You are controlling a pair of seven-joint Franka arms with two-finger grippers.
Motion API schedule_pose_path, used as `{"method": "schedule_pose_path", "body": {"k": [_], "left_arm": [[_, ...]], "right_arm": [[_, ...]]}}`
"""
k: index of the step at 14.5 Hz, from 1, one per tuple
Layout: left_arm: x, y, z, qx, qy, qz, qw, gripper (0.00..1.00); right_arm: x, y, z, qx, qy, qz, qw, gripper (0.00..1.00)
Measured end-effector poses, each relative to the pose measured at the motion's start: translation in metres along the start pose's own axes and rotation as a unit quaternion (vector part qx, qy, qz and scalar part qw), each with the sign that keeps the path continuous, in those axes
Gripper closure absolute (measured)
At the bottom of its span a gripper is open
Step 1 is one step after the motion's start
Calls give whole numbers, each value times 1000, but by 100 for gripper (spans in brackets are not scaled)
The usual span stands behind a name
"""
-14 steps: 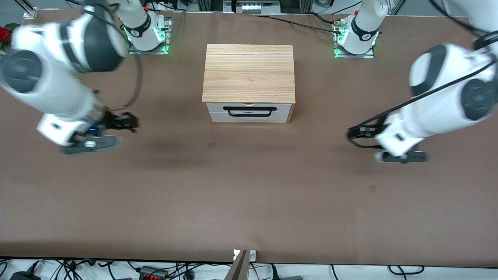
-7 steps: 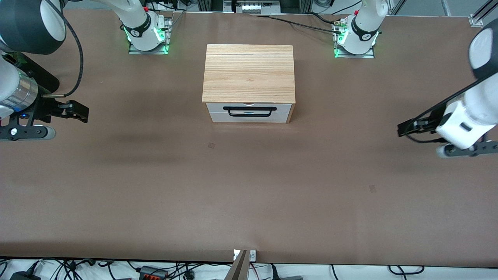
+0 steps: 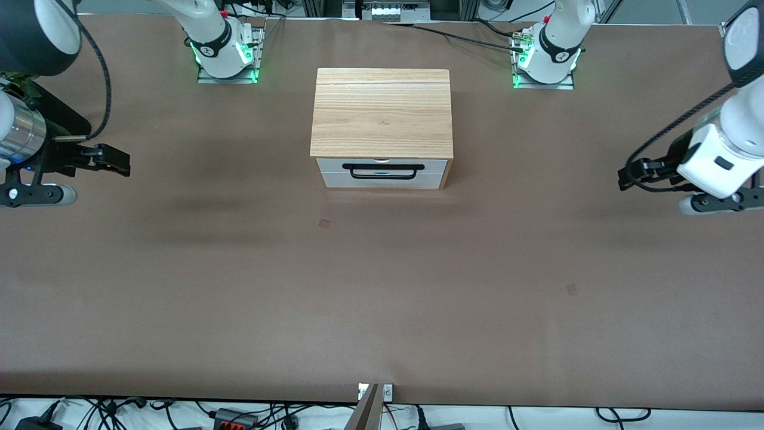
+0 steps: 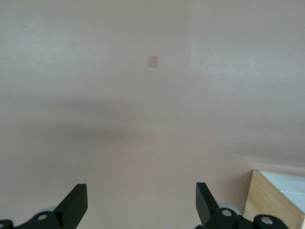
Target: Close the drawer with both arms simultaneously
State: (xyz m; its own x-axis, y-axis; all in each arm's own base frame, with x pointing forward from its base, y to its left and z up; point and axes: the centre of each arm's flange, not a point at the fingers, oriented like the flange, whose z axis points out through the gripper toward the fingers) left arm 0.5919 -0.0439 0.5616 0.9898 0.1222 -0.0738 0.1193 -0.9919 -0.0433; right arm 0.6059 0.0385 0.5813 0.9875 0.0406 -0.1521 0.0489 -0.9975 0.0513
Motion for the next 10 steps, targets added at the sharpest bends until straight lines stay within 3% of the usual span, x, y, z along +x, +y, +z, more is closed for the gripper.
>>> {"method": "schedule_pose_path", "body": {"k": [5,10], "left_arm": [[-19,-8,6,5,3,-7,1000,0],[-18,-13,6,4,5,9,1000,0]], "right_arm": [[-29,32,14,29,40,18,999,0],[-66,64,-6,38,53,94,993,0]]}}
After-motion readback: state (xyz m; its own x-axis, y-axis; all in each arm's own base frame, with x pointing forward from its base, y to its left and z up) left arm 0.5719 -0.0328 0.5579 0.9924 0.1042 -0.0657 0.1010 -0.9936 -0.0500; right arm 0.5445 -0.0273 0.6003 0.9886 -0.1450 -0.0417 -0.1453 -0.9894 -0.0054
